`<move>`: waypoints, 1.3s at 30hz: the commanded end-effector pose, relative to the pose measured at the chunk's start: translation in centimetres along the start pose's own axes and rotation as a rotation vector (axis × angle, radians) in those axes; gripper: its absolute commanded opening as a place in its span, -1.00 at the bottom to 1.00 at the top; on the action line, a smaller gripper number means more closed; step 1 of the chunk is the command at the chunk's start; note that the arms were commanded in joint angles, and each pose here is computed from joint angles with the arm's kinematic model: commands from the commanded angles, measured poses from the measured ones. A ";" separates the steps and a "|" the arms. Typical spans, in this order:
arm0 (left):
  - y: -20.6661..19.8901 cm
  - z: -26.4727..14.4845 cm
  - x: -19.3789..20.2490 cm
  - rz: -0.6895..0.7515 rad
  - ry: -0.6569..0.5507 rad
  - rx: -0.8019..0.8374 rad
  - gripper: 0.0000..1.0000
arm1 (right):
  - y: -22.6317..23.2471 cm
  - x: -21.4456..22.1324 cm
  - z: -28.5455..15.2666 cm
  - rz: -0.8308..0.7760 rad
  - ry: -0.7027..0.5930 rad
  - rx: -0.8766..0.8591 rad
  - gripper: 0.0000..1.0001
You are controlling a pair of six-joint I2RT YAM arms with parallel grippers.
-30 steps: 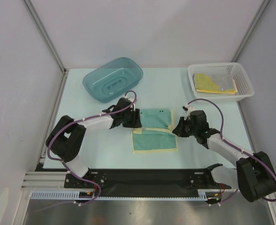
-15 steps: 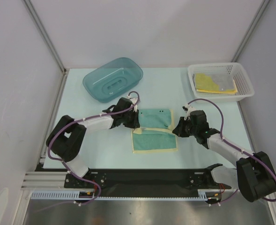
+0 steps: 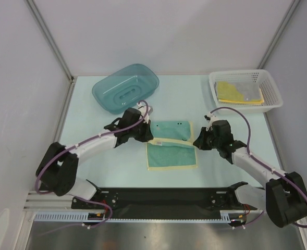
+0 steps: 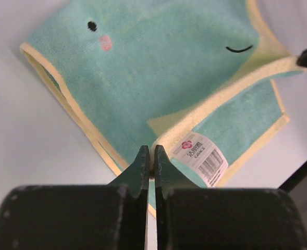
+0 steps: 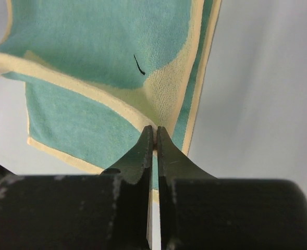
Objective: Fold and stack the towels
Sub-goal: Fold the towel
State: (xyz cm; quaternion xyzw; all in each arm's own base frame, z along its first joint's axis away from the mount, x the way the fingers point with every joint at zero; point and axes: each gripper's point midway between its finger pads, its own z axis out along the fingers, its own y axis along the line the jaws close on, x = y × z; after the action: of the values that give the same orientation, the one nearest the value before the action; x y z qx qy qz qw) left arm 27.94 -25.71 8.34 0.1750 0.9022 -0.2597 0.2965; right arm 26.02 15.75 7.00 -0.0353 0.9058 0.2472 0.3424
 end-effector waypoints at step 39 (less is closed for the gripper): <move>-3.7 -4.0 9.5 -0.003 0.054 0.062 -0.28 | -0.1 2.5 -3.9 0.172 0.055 0.103 -0.41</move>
State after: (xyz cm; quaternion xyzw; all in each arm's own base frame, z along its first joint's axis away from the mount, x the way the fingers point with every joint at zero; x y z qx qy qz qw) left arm 17.26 -24.75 5.21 0.2037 0.9046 -0.2741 0.2552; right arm 21.01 13.83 5.57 0.0368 0.9342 0.2203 0.2780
